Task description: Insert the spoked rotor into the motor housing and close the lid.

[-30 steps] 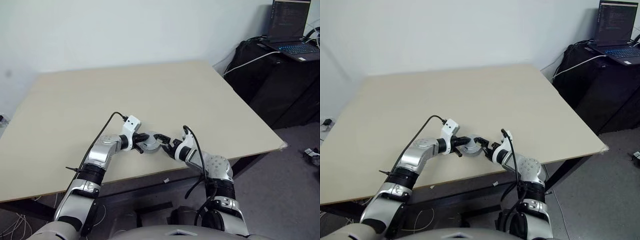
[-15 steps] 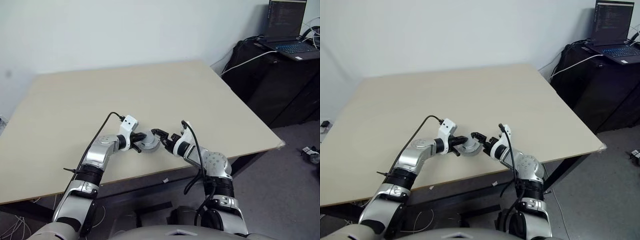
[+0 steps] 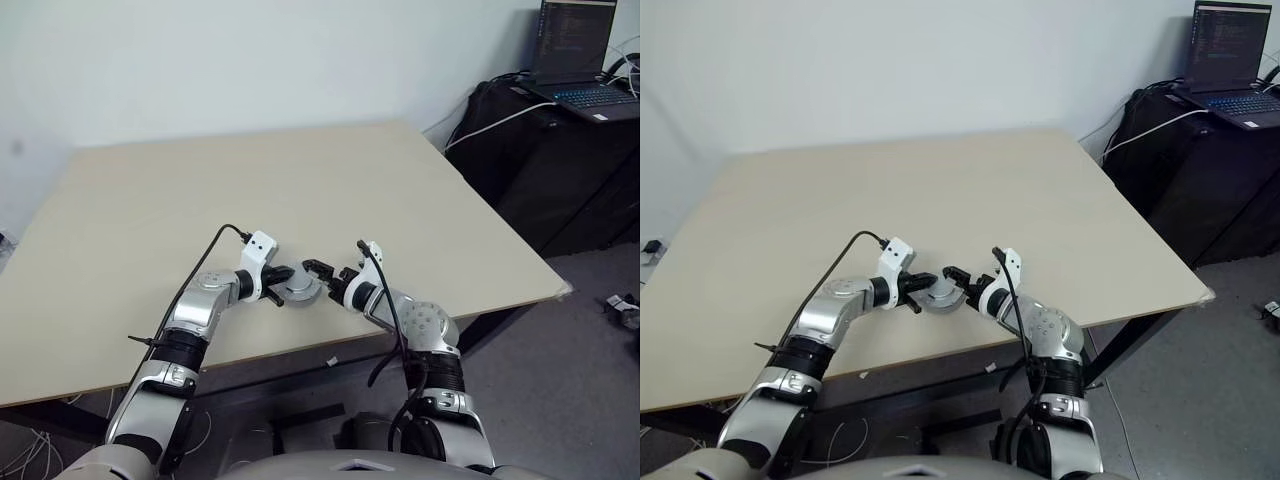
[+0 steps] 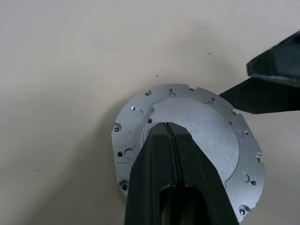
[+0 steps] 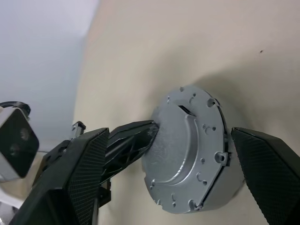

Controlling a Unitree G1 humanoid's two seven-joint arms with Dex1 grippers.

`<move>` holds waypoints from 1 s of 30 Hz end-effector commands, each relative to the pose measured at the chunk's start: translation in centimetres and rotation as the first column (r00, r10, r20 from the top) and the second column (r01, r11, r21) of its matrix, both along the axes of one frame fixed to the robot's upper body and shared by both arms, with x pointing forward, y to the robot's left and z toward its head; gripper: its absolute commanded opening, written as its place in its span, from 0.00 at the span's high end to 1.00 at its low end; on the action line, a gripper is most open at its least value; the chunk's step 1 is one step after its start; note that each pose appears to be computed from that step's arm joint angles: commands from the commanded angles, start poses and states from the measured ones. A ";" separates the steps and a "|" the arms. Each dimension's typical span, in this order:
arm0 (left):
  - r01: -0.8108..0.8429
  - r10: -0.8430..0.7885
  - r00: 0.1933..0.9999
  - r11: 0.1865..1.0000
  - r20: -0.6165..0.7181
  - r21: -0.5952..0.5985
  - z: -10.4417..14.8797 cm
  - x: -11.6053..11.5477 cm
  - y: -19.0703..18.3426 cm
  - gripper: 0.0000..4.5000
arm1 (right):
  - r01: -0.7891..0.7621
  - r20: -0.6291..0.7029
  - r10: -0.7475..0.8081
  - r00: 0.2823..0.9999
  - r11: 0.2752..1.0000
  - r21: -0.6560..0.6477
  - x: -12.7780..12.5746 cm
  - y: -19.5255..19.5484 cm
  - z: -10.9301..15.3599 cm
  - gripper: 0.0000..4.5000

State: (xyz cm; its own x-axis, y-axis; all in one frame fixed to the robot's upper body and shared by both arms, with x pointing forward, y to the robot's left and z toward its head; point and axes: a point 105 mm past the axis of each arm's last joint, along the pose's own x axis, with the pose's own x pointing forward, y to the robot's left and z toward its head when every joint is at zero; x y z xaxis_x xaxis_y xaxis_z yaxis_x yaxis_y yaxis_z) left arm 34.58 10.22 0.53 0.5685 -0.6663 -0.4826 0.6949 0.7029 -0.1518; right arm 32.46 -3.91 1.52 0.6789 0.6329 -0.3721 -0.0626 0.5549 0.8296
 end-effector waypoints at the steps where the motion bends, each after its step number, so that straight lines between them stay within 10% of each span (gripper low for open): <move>1: -0.018 0.023 0.996 0.998 -0.089 0.055 -2.3 -1.1 1.0 1.00 | -0.024 -0.023 0.025 0.999 0.999 0.044 -1.2 2.5 -0.3 0.00; 30: -0.011 0.016 0.995 0.999 -0.094 0.051 -2.5 -1.3 0.7 1.00 | -0.122 -0.072 0.113 0.991 0.983 -0.141 -2.1 3.1 -2.4 0.00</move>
